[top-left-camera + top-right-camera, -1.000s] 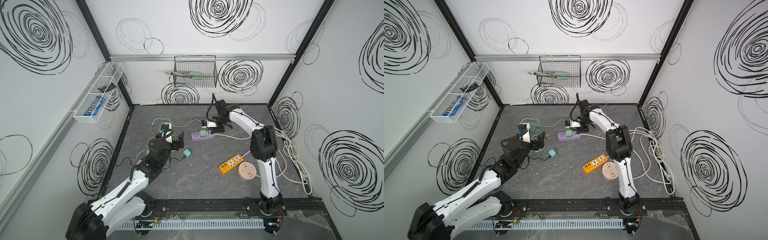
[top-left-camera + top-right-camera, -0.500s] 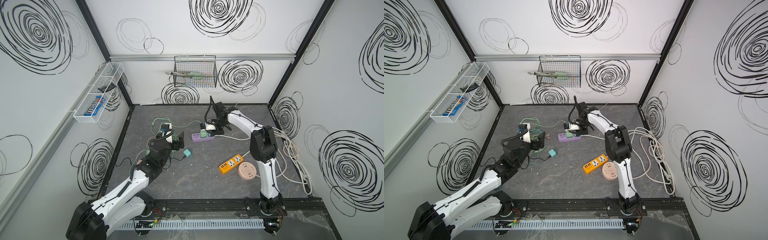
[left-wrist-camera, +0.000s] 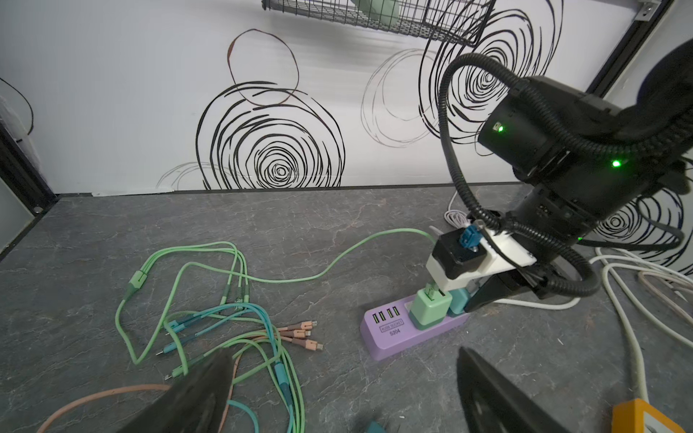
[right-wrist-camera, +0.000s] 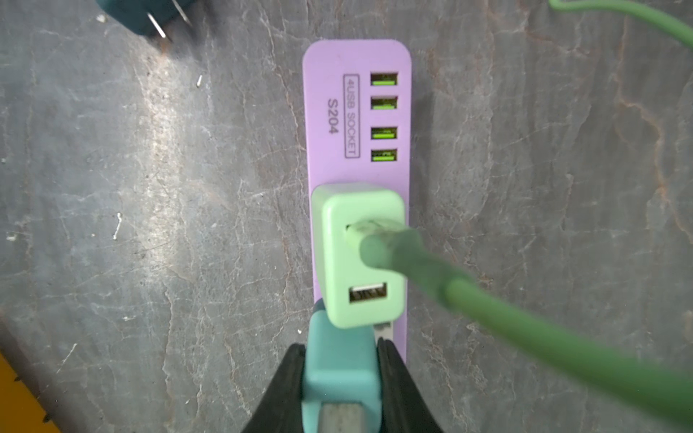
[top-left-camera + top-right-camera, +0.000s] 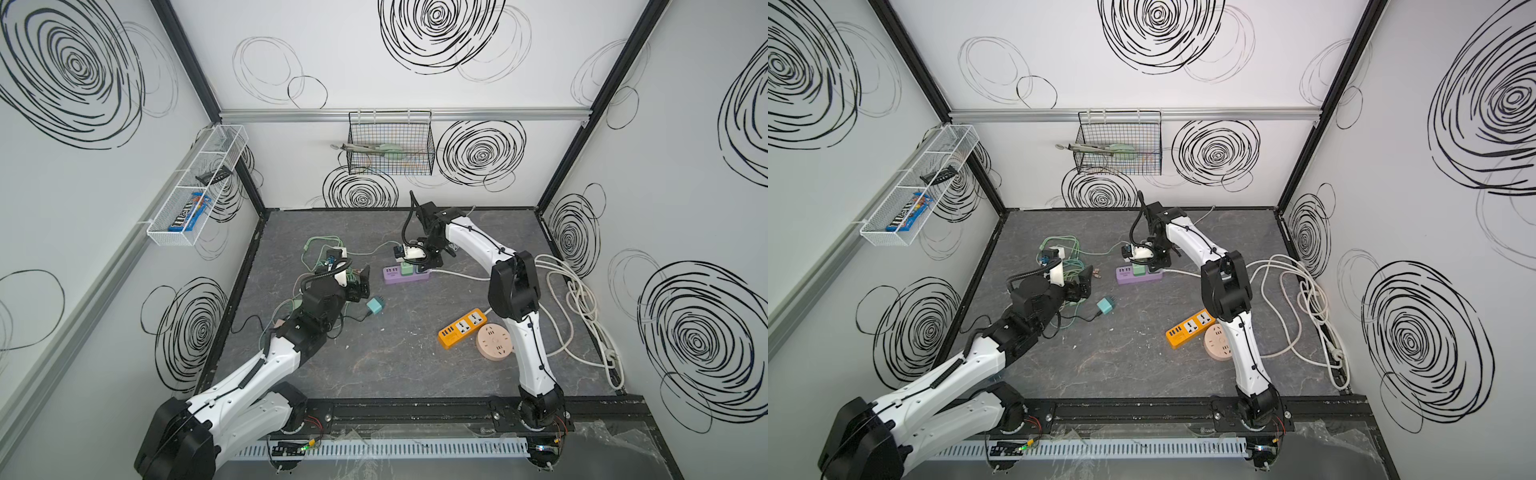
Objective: Insert the plug
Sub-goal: 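Press the teal charger prongs into the socket beside the green charger with the right gripper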
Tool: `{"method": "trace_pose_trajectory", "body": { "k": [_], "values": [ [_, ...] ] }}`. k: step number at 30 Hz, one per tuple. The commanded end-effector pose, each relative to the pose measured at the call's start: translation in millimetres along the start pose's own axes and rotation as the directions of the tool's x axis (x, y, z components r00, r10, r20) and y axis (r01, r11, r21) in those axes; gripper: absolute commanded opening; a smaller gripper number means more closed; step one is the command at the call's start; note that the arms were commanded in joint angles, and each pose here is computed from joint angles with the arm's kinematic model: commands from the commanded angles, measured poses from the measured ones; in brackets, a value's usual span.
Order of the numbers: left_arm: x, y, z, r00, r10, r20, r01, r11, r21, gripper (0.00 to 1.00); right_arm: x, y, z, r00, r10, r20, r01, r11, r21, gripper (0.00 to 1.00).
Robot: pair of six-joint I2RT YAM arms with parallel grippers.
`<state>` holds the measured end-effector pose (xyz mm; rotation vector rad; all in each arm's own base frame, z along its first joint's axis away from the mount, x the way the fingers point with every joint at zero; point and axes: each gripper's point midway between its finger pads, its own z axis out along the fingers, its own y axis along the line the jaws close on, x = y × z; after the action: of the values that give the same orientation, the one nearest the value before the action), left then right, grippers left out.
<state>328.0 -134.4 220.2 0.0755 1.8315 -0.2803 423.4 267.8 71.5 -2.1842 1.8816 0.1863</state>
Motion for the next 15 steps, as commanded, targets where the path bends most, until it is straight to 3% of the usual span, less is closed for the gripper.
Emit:
{"method": "trace_pose_trajectory", "body": {
  "k": [1, 8, 12, 15],
  "values": [
    [-14, -1, 1, 1.0, -0.017, 0.018, 0.017, 1.0, 0.004, 0.96, 29, 25, 89, 0.999, 0.005, -0.044, -0.012, 0.989, -0.145, 0.0],
    [-13, -3, 2, 1.0, -0.018, 0.021, 0.018, 1.0, 0.014, 0.96, 51, 45, 102, 0.997, -0.007, -0.078, -0.006, 0.987, -0.161, 0.0],
    [-13, -5, 2, 1.0, -0.016, 0.017, 0.015, 1.0, 0.023, 0.96, 71, 31, 105, 0.995, 0.03, -0.091, -0.042, 0.989, -0.139, 0.0],
    [-11, -5, 3, 1.0, -0.015, 0.014, 0.015, 1.0, 0.023, 0.96, 53, 22, 106, 0.998, 0.008, -0.056, -0.015, 0.992, -0.122, 0.0]
  ]
}}
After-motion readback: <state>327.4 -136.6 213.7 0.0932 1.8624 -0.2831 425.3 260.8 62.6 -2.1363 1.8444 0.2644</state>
